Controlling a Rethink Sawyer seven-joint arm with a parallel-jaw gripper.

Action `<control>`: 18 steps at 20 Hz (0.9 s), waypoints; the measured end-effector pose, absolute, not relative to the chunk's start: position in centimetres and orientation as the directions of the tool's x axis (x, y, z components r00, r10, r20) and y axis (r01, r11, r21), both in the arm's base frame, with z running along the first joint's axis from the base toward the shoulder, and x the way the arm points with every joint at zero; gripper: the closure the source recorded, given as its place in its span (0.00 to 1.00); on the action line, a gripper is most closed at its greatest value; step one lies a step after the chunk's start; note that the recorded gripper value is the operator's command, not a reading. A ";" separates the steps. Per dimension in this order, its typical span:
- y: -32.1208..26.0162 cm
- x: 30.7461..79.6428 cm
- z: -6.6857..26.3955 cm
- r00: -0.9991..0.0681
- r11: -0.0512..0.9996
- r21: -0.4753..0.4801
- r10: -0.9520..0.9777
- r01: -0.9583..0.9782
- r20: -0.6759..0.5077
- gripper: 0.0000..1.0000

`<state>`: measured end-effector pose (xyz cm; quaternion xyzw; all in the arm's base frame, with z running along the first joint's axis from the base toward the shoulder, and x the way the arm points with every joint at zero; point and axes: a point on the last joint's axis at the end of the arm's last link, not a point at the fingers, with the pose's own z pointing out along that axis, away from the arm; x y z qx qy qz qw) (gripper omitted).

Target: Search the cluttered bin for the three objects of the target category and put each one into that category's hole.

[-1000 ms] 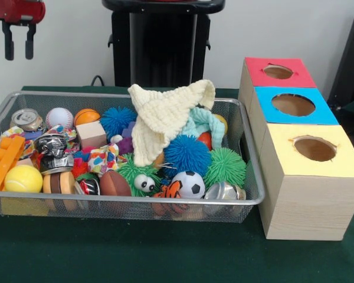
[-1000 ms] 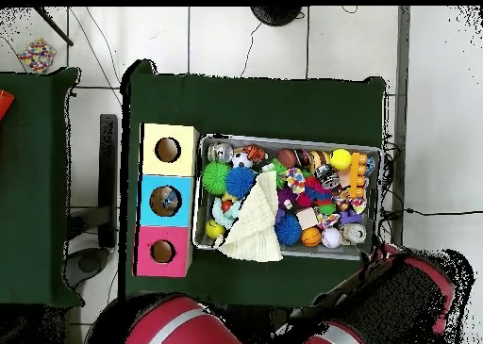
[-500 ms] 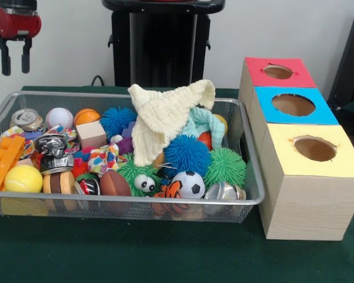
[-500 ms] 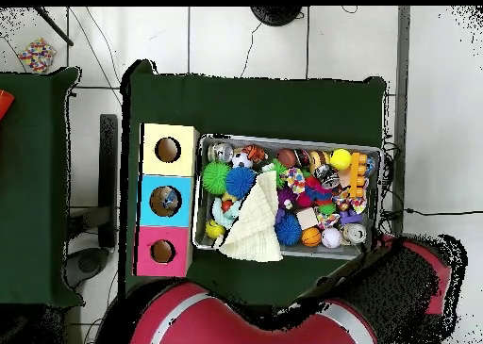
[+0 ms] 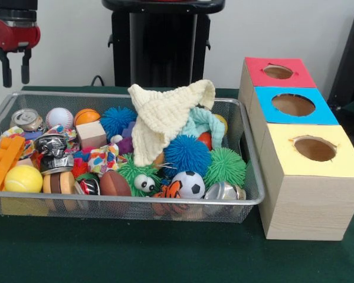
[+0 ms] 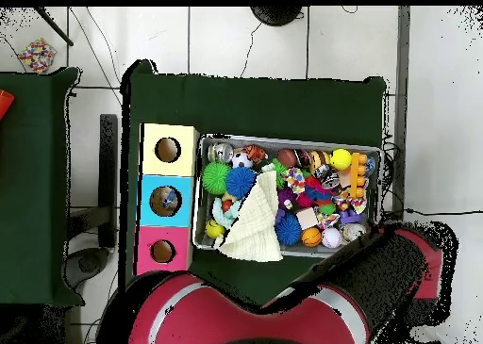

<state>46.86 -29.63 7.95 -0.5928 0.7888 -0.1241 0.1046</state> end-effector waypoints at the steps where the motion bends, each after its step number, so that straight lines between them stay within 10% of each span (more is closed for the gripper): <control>1: -29.6 47.0 7.9 -0.271 0.262 -0.319 -0.962 -0.911 -0.017 0.00; 18: -28.8 48.1 6.0 -0.218 0.211 -0.288 -0.976 -0.934 -0.005 0.00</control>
